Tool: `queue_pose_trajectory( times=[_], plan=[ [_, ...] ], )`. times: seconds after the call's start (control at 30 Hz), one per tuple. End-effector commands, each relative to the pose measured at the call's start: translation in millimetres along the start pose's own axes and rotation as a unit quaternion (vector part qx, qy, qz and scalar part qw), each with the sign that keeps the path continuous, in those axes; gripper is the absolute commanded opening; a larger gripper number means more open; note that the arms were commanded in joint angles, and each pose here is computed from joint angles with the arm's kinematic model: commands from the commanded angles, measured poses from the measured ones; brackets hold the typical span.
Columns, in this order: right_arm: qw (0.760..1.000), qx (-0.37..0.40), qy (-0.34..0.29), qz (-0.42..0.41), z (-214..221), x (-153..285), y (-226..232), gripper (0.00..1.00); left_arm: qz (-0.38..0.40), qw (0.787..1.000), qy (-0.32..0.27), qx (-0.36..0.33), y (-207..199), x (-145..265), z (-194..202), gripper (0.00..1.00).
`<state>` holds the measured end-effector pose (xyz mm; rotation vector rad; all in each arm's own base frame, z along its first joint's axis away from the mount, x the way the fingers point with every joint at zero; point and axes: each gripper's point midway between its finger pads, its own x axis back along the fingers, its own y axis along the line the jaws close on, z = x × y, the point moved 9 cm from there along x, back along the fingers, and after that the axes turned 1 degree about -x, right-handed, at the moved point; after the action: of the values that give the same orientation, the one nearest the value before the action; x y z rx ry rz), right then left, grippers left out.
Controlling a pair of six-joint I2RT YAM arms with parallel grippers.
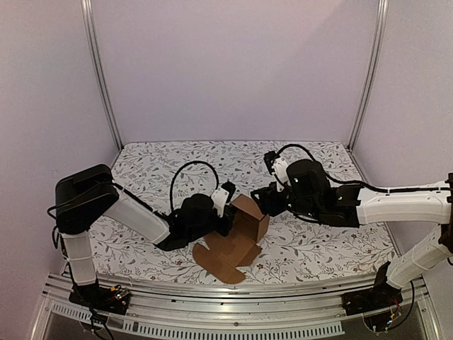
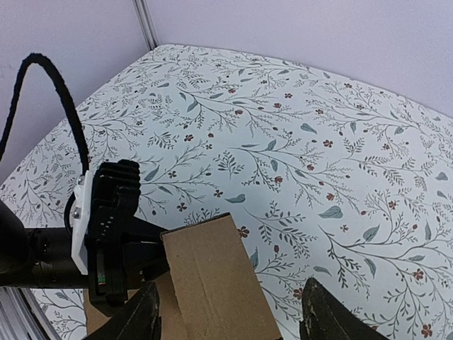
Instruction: Fold the paper box
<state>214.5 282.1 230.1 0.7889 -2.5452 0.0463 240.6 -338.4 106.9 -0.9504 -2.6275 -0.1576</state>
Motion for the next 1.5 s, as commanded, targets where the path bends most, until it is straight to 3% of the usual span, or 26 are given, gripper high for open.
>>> queue_pose_trajectory(
  times=[0.0, 0.23, 0.3, 0.7, 1.17, 1.47],
  plan=[
    [0.998, 0.017, 0.027, -0.060, -11, -13, 4, 0.50, 0.036, 0.999, -0.018, -0.032, -4, -4, 10, 0.00],
    [0.997, 0.017, 0.045, -0.068, -12, -41, 9, 0.06, 0.074, 0.996, -0.036, -0.040, -8, -7, 21, 0.00],
    [0.996, 0.015, 0.052, -0.068, -9, -48, 10, 0.00, 0.087, 0.994, -0.041, -0.042, -9, -7, 25, 0.00],
    [0.992, -0.007, 0.091, -0.082, 22, -73, 13, 0.00, 0.095, 0.993, -0.053, -0.043, -9, -8, 32, 0.02],
    [0.989, -0.027, 0.117, -0.085, 48, -79, 9, 0.00, 0.089, 0.994, -0.061, -0.031, -7, -13, 39, 0.24],
    [0.988, -0.040, 0.118, -0.095, 51, -77, 10, 0.00, 0.095, 0.992, -0.082, -0.010, -6, -26, 36, 0.33]
  ],
)
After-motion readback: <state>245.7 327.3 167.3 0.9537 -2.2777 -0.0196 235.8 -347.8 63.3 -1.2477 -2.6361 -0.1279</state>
